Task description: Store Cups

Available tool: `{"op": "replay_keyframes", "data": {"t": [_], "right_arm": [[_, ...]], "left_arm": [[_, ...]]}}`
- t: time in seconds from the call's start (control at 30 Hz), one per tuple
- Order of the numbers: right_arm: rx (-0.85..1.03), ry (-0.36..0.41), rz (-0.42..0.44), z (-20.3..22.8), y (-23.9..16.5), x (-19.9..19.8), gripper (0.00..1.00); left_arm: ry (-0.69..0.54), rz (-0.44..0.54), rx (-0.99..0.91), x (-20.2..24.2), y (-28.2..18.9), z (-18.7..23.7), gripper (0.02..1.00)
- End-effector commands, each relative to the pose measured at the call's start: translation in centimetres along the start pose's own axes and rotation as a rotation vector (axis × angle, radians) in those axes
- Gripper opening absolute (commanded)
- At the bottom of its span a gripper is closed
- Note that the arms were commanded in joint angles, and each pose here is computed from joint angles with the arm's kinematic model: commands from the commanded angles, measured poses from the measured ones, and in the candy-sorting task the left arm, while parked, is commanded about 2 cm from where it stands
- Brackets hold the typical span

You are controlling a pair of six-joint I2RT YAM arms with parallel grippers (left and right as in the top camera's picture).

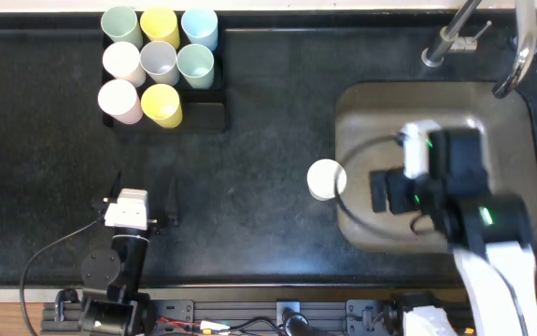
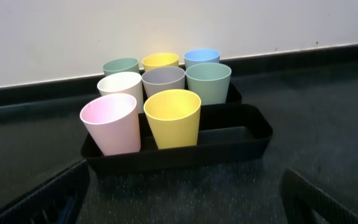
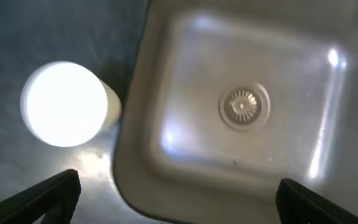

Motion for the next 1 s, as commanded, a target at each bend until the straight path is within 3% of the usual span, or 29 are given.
{"op": "replay_keyframes", "data": {"t": [0.03,0.17,0.37,0.6,1.0], "right_arm": [[0.108,-0.136,0.012,-1.3,3.0,-0.1,0.998],[0.151,-0.176,-0.035,-3.1,5.5,1.0,0.998],[0.197,-0.227,-0.137,-5.4,6.1,2.0,0.998],[0.301,-0.269,-0.201,-4.5,8.1,3.1,0.996],[0.354,-0.324,-0.228,-4.6,10.9,4.1,0.996]], "left_arm": [[-0.006,0.015,-0.004,-0.2,0.0,0.0,0.998],[-0.006,0.015,-0.004,-0.2,0.0,0.0,0.998],[-0.006,0.015,-0.004,-0.2,0.0,0.0,0.998],[-0.006,0.015,-0.004,-0.2,0.0,0.0,0.998],[-0.006,0.015,-0.004,-0.2,0.0,0.0,0.998]]}}
Point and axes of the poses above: each gripper's point midway between its finger pads, its own y axis out along the fingers, its own x axis along the line the jaws close on, z = x × y, the point moved 4 cm from there along -y, back along the fingers, and after that the axes turned 10 degrees about -y, right-handed, at the moved point
